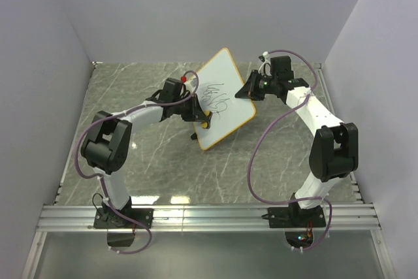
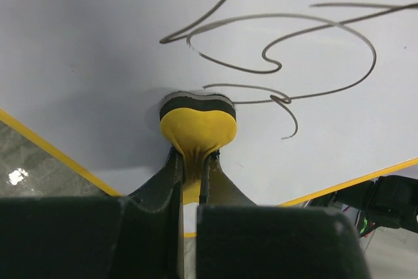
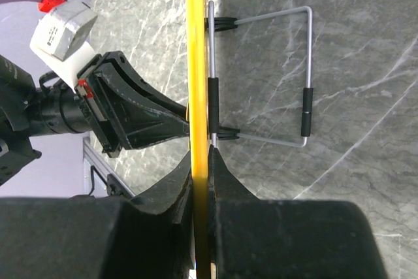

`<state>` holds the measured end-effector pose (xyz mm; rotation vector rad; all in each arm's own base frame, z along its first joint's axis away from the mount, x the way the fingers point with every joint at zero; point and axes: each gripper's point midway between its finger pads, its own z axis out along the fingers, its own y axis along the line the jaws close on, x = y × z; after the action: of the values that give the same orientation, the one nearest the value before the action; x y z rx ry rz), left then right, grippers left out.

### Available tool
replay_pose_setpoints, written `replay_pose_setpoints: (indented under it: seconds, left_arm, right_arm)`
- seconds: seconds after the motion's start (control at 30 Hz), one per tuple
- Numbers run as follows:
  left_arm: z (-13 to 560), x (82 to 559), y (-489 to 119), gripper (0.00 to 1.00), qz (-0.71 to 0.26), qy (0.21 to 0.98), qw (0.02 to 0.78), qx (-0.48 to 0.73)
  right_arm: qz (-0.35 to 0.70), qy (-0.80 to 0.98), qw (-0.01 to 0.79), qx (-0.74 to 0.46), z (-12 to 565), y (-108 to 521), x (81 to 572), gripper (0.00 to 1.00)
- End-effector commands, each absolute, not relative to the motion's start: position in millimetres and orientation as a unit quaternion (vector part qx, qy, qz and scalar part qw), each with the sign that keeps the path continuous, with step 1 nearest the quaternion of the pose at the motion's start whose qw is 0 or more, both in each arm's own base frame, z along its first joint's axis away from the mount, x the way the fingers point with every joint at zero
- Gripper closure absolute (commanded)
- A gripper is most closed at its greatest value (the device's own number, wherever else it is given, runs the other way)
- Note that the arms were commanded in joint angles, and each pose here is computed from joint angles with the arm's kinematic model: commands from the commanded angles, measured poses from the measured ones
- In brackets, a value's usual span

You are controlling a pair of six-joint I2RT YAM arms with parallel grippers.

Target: Erase the whiteboard

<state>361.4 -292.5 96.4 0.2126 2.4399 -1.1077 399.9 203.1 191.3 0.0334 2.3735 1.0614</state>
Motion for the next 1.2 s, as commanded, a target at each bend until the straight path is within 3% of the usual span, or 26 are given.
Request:
replay_pose_setpoints:
  seconds: [0.0,0.47,0.9,1.17]
  left_arm:
    - [93,389,-296,1.00,-0.380,0.885,0.261,0.068]
    - [127,360,-350,1.00,-0.427,0.863,0.237,0.128]
    - [73,417,-305,1.00,-0.325,0.913,0.241,0.052]
    - [67,428,-291,1.00,-0.332,0.909,0.250,0.022]
  right_arm:
    - [0.400,0.891,0.215,0.008,176,221,375,1.00]
    - [0.407,0.889,0.210,0.003,173,229,380,1.00]
    - [0.402,0.891,0.208,-0.005,171,226,379,1.00]
    - [0.390,0.898,0.205,0.003,164,223,382,1.00]
